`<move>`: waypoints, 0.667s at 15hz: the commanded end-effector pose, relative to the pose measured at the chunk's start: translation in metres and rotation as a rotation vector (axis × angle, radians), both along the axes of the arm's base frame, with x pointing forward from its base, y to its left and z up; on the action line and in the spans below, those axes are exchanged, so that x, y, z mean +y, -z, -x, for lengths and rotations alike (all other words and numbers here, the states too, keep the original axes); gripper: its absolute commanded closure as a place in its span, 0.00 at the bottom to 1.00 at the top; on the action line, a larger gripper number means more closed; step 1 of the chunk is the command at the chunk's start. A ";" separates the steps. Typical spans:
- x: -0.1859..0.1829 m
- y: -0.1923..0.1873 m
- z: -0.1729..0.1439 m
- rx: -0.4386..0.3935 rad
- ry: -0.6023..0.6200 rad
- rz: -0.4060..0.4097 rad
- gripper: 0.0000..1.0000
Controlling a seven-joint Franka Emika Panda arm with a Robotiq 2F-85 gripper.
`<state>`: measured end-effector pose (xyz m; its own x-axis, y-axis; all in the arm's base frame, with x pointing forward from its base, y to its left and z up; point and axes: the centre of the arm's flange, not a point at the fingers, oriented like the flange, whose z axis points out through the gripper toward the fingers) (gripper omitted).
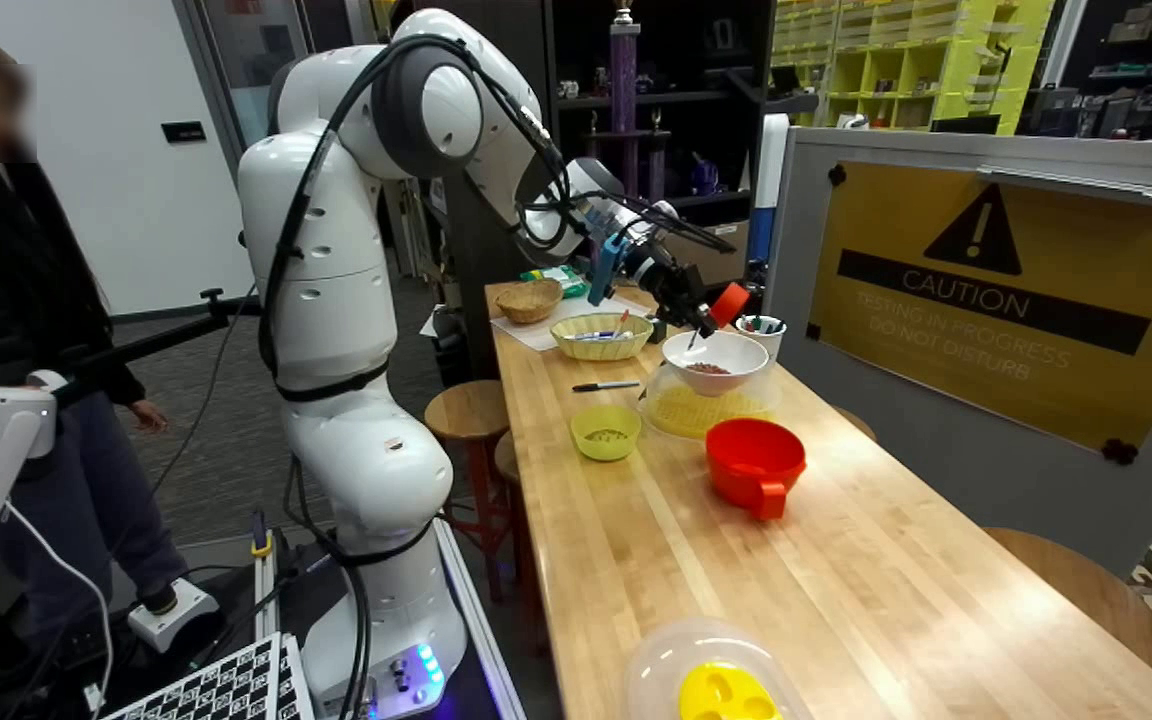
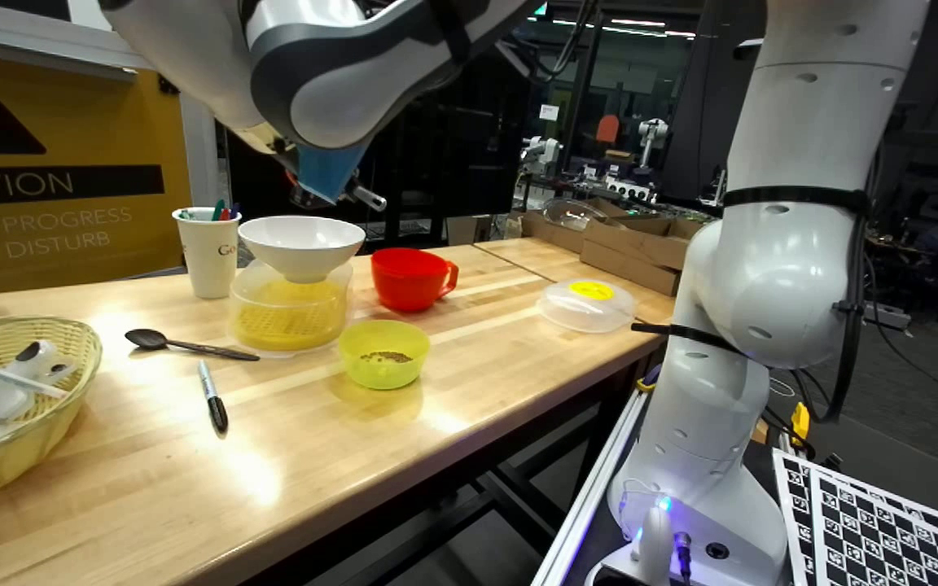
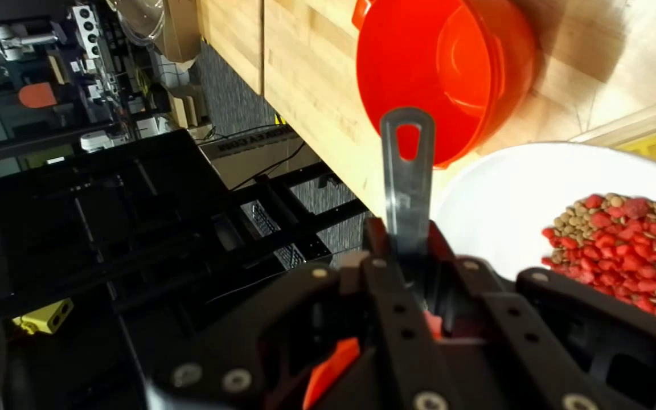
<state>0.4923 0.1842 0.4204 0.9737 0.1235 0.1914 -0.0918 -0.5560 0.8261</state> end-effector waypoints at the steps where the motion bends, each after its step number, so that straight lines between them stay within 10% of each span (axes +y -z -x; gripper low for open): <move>1: -0.003 0.002 0.006 -0.027 -0.019 0.041 0.96; 10: -0.001 -0.005 0.008 0.066 -0.095 0.003 0.96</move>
<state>0.4903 0.1856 0.4131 0.9727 0.1833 0.1426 -0.0190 -0.5488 0.8357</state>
